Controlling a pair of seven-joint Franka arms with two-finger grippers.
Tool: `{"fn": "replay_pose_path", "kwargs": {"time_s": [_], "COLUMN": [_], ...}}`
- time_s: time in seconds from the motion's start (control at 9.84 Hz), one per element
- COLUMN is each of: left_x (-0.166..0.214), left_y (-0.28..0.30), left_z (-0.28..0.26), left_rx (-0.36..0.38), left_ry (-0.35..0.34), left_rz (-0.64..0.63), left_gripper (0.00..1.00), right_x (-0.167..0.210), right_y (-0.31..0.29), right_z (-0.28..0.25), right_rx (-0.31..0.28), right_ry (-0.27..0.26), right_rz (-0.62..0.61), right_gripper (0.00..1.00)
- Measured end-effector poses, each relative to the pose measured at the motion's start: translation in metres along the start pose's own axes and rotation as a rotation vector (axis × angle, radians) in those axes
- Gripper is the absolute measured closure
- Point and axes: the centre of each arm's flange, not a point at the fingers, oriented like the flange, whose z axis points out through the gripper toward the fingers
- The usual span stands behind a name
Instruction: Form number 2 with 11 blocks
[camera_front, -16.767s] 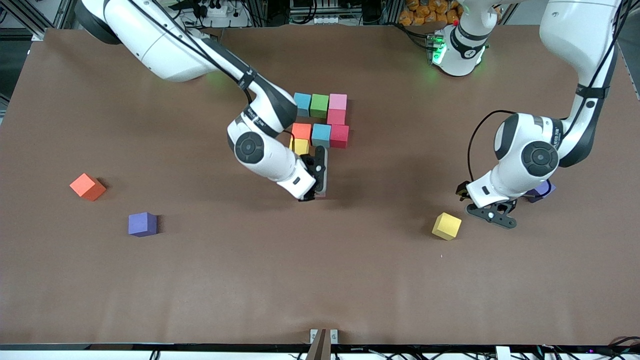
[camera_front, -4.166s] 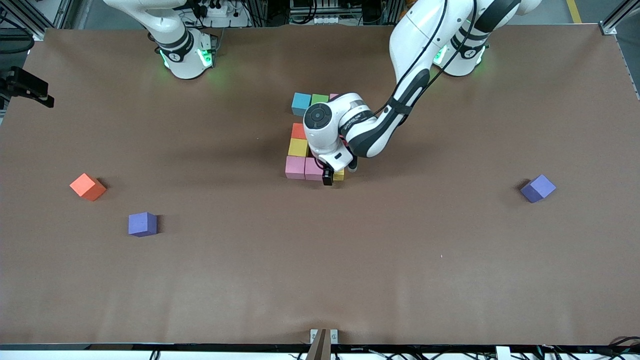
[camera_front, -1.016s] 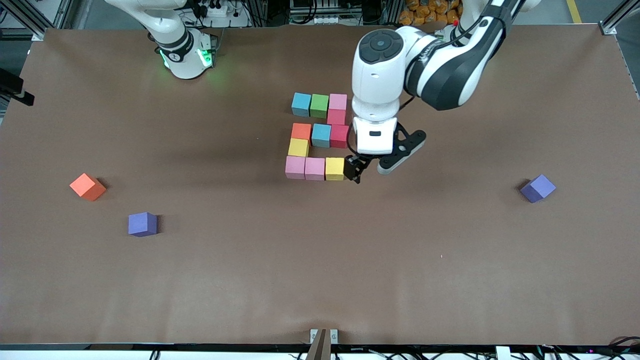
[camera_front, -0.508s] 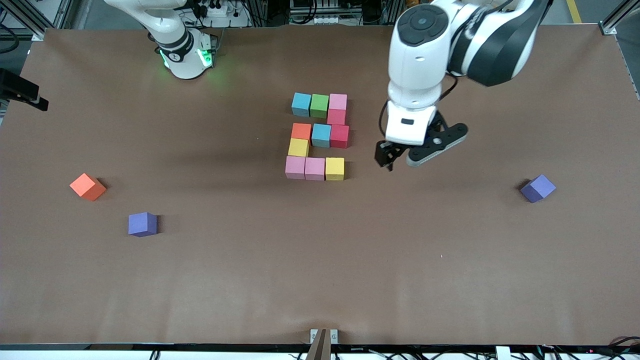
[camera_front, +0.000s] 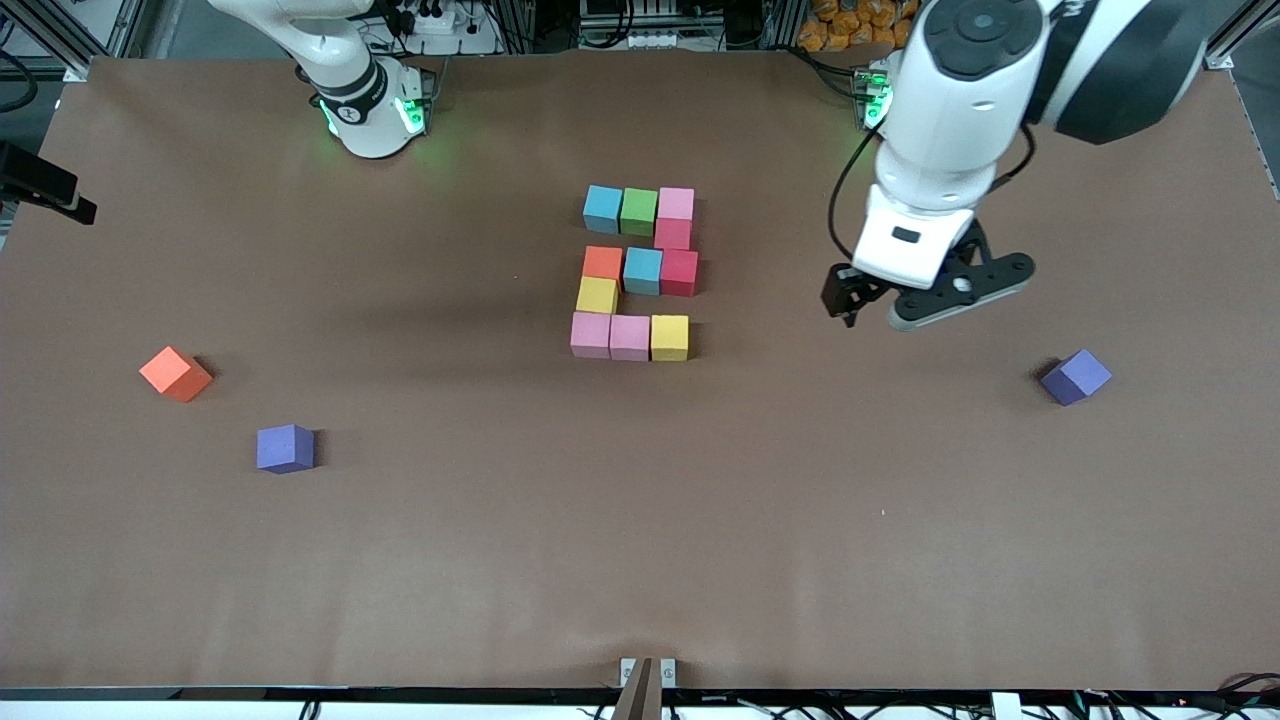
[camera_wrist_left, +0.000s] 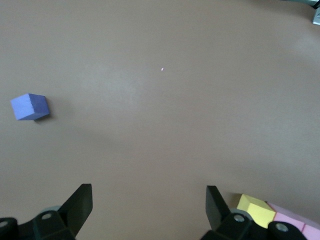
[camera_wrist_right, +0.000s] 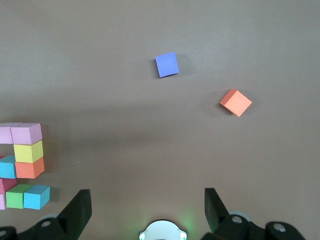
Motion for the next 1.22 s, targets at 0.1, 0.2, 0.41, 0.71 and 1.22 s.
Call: {"fn": "replay_pose_path", "kwargs": {"time_s": [0.1,0.2,0.41,0.71,1.22], "left_x": [0.004,0.007,0.021,0.025,0.047], "left_y": [-0.008,-0.016,-0.040,-0.073,-0.172], "left_z": [-0.001,-0.003,-0.005,-0.025,-0.064], "left_rx": [0.012,0.023,0.044,0.093,0.041], "left_ry": [-0.010,-0.023,-0.052,-0.130,-0.143], "left_rz": [0.056,0.111,0.164,0.233,0.312], "left_gripper": [0.00,0.00,0.00,0.00,0.00], "right_x": [0.000,0.000,0.000,0.000,0.000], "right_y": [0.000,0.000,0.000,0.000,0.000], "right_z": [0.000,0.000,0.000,0.000,0.000], "right_rx": [0.000,0.000,0.000,0.000,0.000], "right_ry": [0.000,0.000,0.000,0.000,0.000], "right_rz": [0.000,0.000,-0.001,-0.001,0.000], "right_gripper": [0.00,0.00,0.00,0.00,0.00]}}
